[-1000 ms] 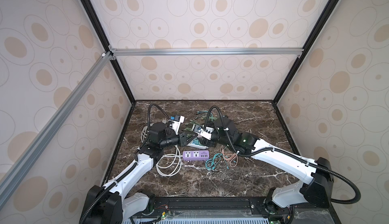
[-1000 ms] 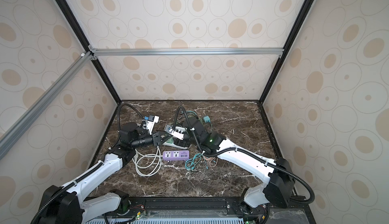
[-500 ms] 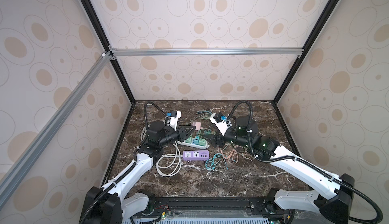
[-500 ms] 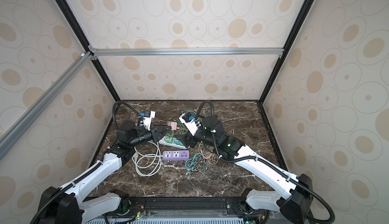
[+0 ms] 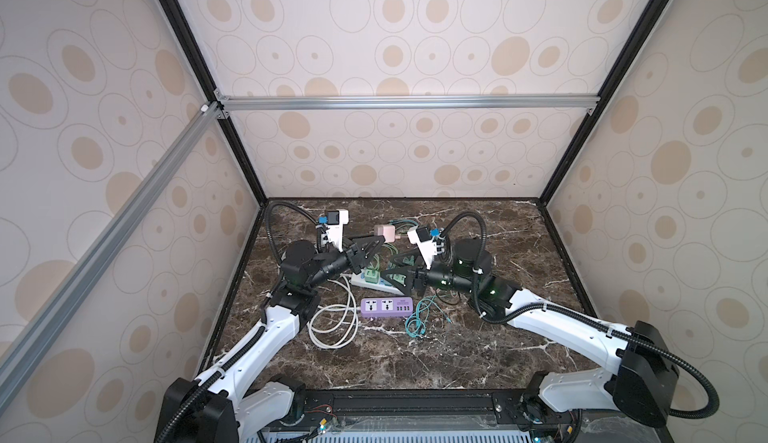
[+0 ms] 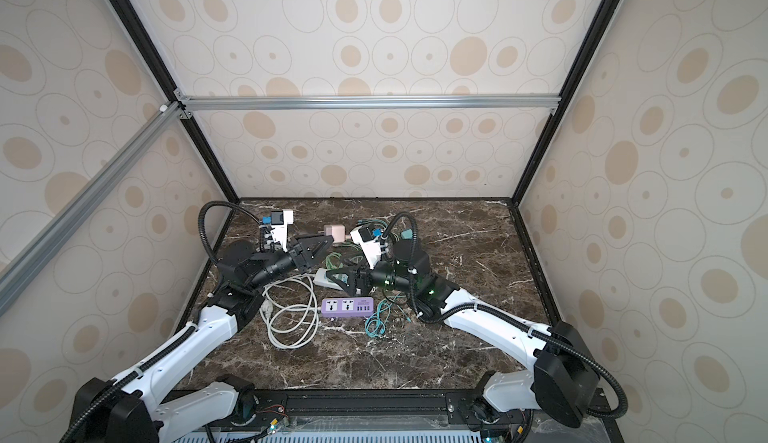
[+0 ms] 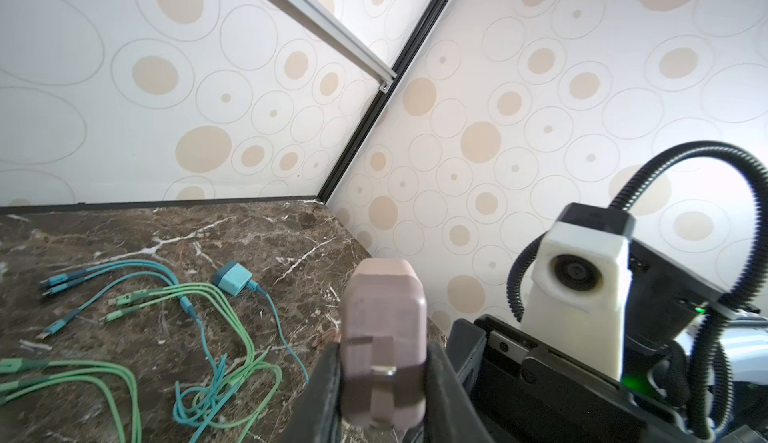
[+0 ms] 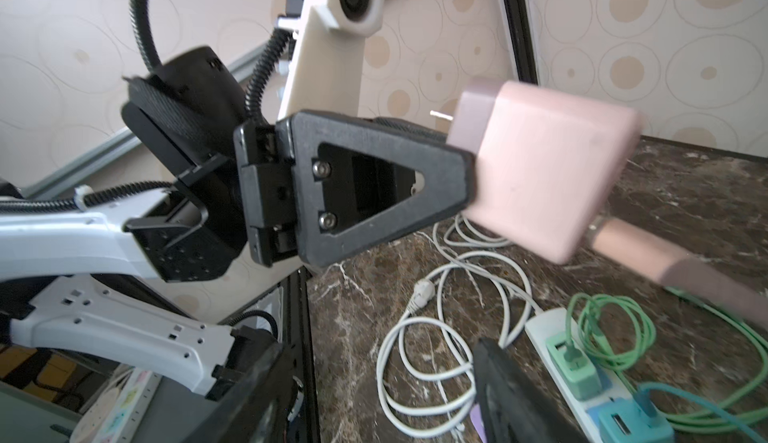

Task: Insert the plug
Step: 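Raise and rotate the pink charger prongs-down between both grippers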

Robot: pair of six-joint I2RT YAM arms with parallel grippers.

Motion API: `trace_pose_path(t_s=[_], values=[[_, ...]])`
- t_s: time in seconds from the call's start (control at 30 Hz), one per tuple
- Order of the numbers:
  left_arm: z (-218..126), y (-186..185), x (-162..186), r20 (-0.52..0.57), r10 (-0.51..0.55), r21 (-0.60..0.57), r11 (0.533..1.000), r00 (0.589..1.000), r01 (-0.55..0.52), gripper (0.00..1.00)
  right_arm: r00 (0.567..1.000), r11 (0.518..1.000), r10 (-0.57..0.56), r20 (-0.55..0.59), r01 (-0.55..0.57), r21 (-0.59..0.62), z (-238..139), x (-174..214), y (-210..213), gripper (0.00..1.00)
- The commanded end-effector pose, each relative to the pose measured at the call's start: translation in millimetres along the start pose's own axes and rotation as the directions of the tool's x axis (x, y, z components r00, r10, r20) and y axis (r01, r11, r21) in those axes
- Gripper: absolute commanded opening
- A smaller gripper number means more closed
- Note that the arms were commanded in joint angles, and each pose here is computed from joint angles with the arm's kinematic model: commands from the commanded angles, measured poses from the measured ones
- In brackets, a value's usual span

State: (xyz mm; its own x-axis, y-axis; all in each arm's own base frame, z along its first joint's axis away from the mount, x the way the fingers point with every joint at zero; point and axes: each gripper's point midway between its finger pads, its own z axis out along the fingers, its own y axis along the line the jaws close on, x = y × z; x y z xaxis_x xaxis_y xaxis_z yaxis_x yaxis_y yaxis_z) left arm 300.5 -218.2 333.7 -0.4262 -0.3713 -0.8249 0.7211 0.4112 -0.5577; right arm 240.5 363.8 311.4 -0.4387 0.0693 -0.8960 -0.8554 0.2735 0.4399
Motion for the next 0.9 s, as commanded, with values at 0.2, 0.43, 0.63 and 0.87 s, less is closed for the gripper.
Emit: trace_pose_path(t_s=[0.2,0.43,0.63,0.87], values=[[-8.0,-48.2,-26.8,0.088,0.046,0.19,0.98,0.995,-0.062,0.0,0.981,0.991,0.089,0.172,-0.071,-0.109,-15.9,-35.0,-0.1,0.73],[-15.3,-71.9,-27.6,0.096,0.043,0.317,0.946,0.994,-0.072,0.0,0.963,0.977,0.111,0.246,-0.059,-0.207,-23.0,-59.3,5.5,0.72],[-20.2,-80.2,-25.4,0.103,0.027,0.37,0.927,0.994,-0.064,0.0,0.965,0.96,0.1,0.242,-0.03,-0.278,-21.7,-66.5,18.8,0.68],[-23.1,-82.7,-24.2,0.112,0.027,0.388,0.919,0.993,-0.069,0.0,0.964,0.957,0.079,0.252,-0.003,-0.289,-23.7,-71.3,24.1,0.63]])
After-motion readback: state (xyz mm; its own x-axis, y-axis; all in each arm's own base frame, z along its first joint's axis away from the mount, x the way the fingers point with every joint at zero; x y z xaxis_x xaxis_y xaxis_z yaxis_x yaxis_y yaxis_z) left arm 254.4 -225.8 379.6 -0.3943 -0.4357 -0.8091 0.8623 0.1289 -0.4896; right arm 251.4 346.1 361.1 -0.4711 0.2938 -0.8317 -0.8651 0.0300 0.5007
